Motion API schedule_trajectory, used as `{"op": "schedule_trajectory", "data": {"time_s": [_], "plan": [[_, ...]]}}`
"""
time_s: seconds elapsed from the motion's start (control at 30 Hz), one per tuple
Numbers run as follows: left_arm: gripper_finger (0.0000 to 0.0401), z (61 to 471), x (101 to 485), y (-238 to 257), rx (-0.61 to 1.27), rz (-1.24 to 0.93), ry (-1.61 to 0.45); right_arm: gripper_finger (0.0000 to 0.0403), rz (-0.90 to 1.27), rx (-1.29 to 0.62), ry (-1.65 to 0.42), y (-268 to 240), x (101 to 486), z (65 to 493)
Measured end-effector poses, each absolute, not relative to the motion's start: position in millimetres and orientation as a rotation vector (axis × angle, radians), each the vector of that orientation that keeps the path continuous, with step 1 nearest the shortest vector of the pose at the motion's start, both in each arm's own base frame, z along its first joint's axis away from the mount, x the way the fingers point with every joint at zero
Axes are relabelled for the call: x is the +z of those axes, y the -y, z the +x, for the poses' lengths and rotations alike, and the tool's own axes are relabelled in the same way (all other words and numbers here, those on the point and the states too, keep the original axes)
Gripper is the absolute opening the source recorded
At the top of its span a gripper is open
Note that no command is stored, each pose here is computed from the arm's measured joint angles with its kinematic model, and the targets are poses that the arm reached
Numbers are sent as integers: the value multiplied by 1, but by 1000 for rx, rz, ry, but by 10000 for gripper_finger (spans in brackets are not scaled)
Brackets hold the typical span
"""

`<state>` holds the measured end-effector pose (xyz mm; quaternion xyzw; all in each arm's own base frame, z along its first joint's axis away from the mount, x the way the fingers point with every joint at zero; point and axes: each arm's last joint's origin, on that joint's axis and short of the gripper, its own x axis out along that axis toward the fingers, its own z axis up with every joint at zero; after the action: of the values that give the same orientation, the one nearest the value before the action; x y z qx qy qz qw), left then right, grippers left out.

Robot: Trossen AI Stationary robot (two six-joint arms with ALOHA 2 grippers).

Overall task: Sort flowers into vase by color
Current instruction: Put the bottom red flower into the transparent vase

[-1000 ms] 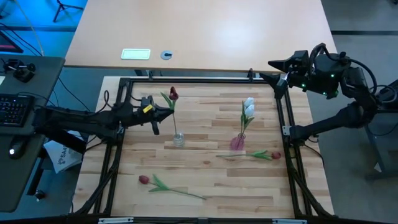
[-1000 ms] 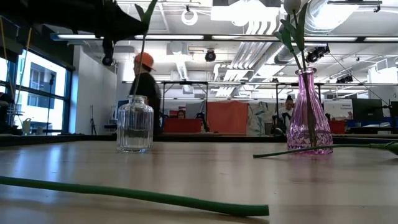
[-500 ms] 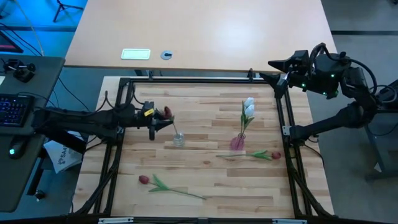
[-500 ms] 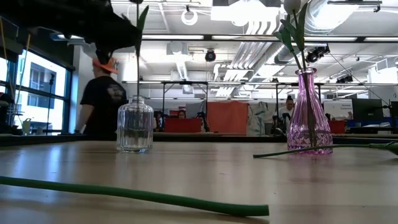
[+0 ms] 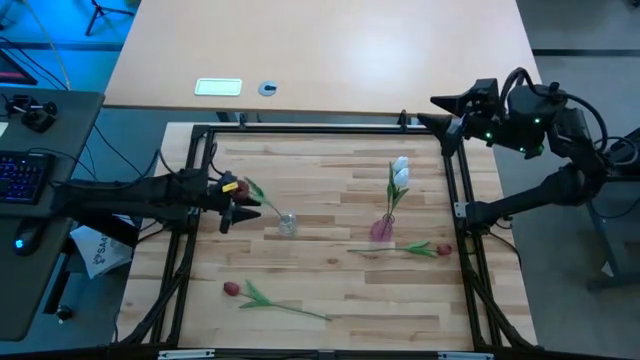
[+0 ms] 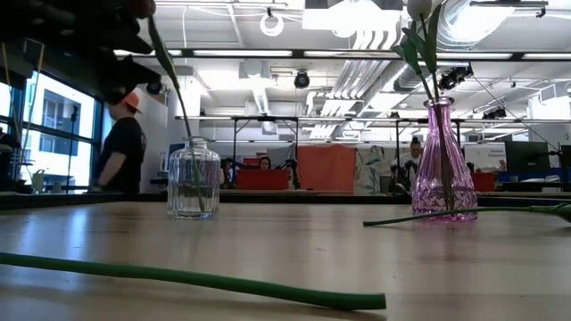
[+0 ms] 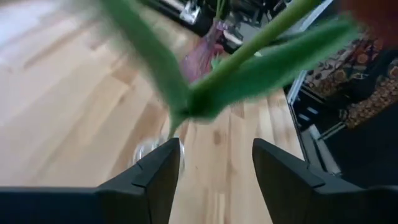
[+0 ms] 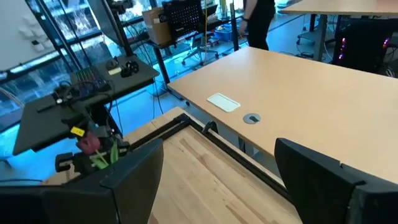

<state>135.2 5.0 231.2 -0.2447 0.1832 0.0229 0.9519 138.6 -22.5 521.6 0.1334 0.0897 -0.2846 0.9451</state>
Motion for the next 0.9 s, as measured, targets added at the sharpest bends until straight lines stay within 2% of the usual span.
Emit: {"op": "schedule_trajectory", "data": {"time_s": [0.2,0.57,0.77,0.9], "plan": [[191,119,223,-1,5,-592,-499,304,279,-576,-153,23,524,140],[191,104,208,16,-223,-744,-809,304,365,-565,-161,23,520,155],[191,102,210,29,-327,-780,-857,304,400,-509,-188,22,517,164],[191,105,216,37,-372,-798,-812,304,467,-448,-185,20,518,161]]}}
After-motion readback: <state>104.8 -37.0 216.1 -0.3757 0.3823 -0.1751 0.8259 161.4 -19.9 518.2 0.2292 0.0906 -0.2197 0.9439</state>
